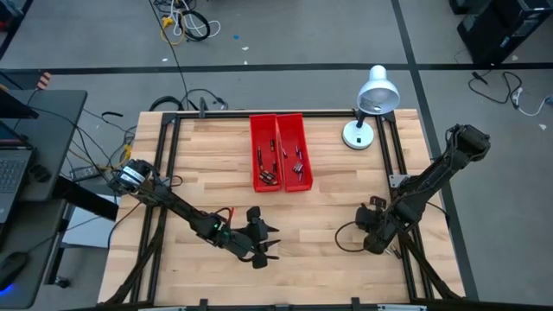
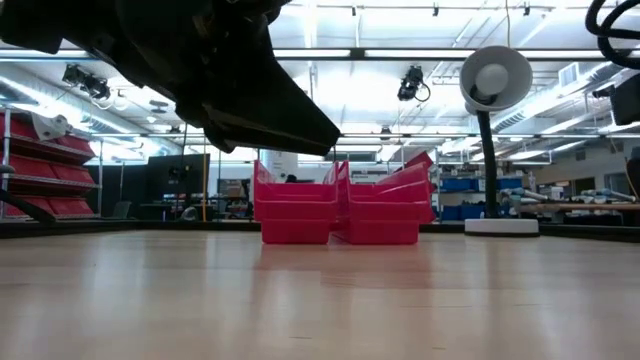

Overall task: Sort batteries
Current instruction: Put the silver battery into the right red bin

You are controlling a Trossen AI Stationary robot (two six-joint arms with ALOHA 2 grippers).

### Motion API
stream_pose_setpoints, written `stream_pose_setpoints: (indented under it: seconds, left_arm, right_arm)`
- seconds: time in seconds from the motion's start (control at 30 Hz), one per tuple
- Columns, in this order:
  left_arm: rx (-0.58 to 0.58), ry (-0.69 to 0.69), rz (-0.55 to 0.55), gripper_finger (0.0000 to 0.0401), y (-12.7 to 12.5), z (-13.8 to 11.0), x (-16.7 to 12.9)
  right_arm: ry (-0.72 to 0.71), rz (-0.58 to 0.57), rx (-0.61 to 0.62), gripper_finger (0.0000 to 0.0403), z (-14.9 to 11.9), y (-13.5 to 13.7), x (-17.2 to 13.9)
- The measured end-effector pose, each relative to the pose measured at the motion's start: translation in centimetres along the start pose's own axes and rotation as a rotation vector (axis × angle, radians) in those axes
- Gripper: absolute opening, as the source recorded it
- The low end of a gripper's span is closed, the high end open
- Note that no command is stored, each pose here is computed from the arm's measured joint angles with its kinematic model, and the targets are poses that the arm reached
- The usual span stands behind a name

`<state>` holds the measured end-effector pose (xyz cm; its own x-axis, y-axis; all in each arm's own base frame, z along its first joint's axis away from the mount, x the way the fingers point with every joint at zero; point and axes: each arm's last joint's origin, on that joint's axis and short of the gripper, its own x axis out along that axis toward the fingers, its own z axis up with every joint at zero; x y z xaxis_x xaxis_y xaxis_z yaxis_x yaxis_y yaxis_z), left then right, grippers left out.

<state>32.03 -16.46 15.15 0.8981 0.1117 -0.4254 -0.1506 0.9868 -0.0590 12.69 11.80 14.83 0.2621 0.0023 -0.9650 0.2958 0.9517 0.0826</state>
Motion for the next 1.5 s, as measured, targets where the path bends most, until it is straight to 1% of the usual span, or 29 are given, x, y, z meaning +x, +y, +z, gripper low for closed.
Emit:
stream_pose_setpoints:
  seconds: [0.17,0.27,0.4,0.6,0.67,0.73,0.87,1.03,1.13,1.33,1.4,1.5]
  left_arm:
    - [0.002,0.001,0.000,0.0163,0.0,0.0,0.0]
    - [0.002,0.001,0.000,0.0163,0.0,0.0,0.0]
    - [0.002,0.001,0.000,0.0163,0.0,0.0,0.0]
    - [0.002,0.002,0.001,0.0163,0.0,0.0,0.0]
    - [0.002,0.002,0.001,0.0163,0.0,0.0,0.0]
    - [0.001,0.002,0.002,0.0163,0.0,0.0,0.0]
    - [0.001,0.002,0.002,0.0163,0.0,0.0,0.0]
    - [0.002,0.002,0.002,0.0163,0.0,0.0,0.0]
    - [0.002,0.002,0.002,0.0163,0.0,0.0,0.0]
    - [0.002,0.002,0.002,0.0163,0.0,0.0,0.0]
    - [0.002,0.002,0.002,0.0163,0.0,0.0,0.0]
    - [0.002,0.002,0.002,0.0163,0.0,0.0,0.0]
  right_arm:
    - [-0.013,-0.001,-0.002,0.0003,0.1,0.0,0.0]
    - [-0.045,-0.019,-0.002,0.0014,0.2,0.0,0.0]
    - [-0.042,-0.038,-0.005,0.0049,0.1,-0.2,0.0]
    - [-0.006,-0.008,-0.004,0.0117,0.0,0.0,-0.1]
    - [-0.004,-0.006,-0.004,0.0129,0.0,0.0,-0.1]
    - [-0.011,0.006,-0.001,0.0133,0.0,0.0,0.2]
    - [-0.021,0.024,0.003,0.0126,-0.3,-0.2,0.8]
    - [-0.025,0.025,0.003,0.0101,-0.7,-0.7,1.5]
    - [-0.023,0.019,0.001,0.0077,-0.8,-0.9,1.6]
    - [-0.022,0.012,0.001,0.0014,-0.8,-0.9,1.6]
    - [-0.024,0.016,0.005,0.0011,-0.8,-0.9,1.6]
    - [-0.025,0.020,0.009,0.0018,-0.7,-0.8,1.5]
